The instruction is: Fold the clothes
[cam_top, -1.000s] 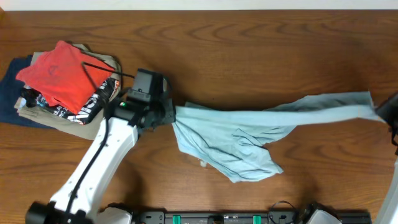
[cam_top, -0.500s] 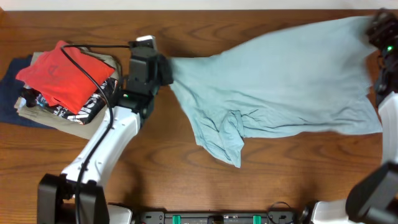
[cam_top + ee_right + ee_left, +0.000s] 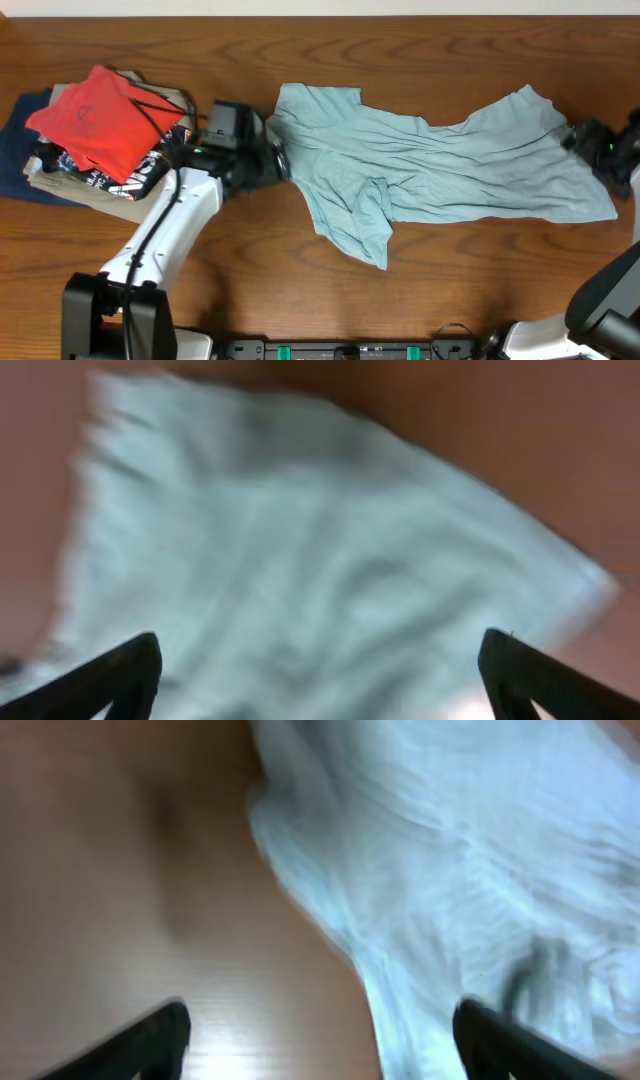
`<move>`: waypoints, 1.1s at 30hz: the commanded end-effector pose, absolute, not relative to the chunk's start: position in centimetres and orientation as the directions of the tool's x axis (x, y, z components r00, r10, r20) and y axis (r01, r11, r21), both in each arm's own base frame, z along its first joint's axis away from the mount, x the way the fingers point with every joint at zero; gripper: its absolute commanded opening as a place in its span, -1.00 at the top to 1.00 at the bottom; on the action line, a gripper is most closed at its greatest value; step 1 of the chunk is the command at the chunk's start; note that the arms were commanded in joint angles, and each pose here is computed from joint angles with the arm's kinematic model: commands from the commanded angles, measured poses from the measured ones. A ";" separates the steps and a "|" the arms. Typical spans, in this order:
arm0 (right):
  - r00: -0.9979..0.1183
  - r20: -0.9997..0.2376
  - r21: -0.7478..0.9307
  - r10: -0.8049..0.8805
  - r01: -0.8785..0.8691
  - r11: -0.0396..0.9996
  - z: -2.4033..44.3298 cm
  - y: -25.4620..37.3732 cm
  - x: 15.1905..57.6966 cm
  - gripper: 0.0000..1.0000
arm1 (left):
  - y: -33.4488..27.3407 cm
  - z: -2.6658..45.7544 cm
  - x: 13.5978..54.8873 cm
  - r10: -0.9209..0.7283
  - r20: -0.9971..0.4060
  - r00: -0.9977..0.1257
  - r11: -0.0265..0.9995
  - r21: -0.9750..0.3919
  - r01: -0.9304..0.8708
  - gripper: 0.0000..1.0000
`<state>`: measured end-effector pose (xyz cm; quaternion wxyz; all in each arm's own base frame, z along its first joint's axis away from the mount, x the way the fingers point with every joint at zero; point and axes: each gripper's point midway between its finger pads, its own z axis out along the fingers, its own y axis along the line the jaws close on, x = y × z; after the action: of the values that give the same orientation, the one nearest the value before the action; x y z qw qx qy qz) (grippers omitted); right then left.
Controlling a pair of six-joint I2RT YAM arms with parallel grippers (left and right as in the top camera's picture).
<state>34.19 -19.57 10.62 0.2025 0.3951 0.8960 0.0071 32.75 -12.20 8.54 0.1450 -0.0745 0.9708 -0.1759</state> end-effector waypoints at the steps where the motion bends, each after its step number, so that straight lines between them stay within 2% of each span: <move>1: -0.596 -0.357 0.047 0.720 0.758 0.651 10.2 -21.9 30.9 -0.98 | -15.3 8.2 29.8 -0.122 -0.155 -0.980 0.903 -0.427 -0.044 -0.70; 4: -0.583 -0.310 0.092 0.751 0.768 0.634 9.0 -21.2 30.2 -0.98 | -16.9 7.1 27.8 -0.078 -0.114 -0.990 0.906 -0.422 -0.022 -0.70; 9: -0.593 -0.252 0.077 0.764 0.775 0.627 6.4 -20.1 28.5 -0.95 | -20.1 5.6 25.1 -0.075 -0.022 -0.997 0.902 -0.427 -0.058 -0.70; 13: -0.562 -0.252 0.084 0.788 0.798 0.597 4.8 -19.9 28.0 -0.86 | -23.7 5.1 24.0 -0.050 0.002 -0.999 0.880 -0.472 -0.045 -0.70; 18: -0.542 -0.265 0.033 0.798 0.822 0.569 4.2 -20.5 27.1 -0.85 | -27.5 4.0 22.6 -0.064 0.069 -0.996 0.852 -0.515 -0.090 -0.70; 24: -0.526 -0.266 0.038 0.807 0.831 0.554 4.2 -20.5 27.1 -0.84 | -29.7 1.7 20.6 -0.193 0.207 -0.959 0.842 -0.466 -0.270 -0.69; 29: -0.525 -0.270 0.037 0.807 0.832 0.554 4.3 -20.6 27.2 -0.72 | -31.1 1.2 20.6 -0.169 0.188 -0.967 0.836 -0.493 -0.242 -0.23; 33: -0.524 -0.277 0.039 0.806 0.831 0.554 4.2 -20.7 27.3 -0.63 | -31.1 1.3 20.8 -0.168 0.181 -0.969 0.836 -0.495 -0.237 -0.14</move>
<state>27.52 -20.39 3.69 0.1249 0.4642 0.8760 -0.0398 20.94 -31.24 1.64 -0.0594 -0.0933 0.9561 -0.2713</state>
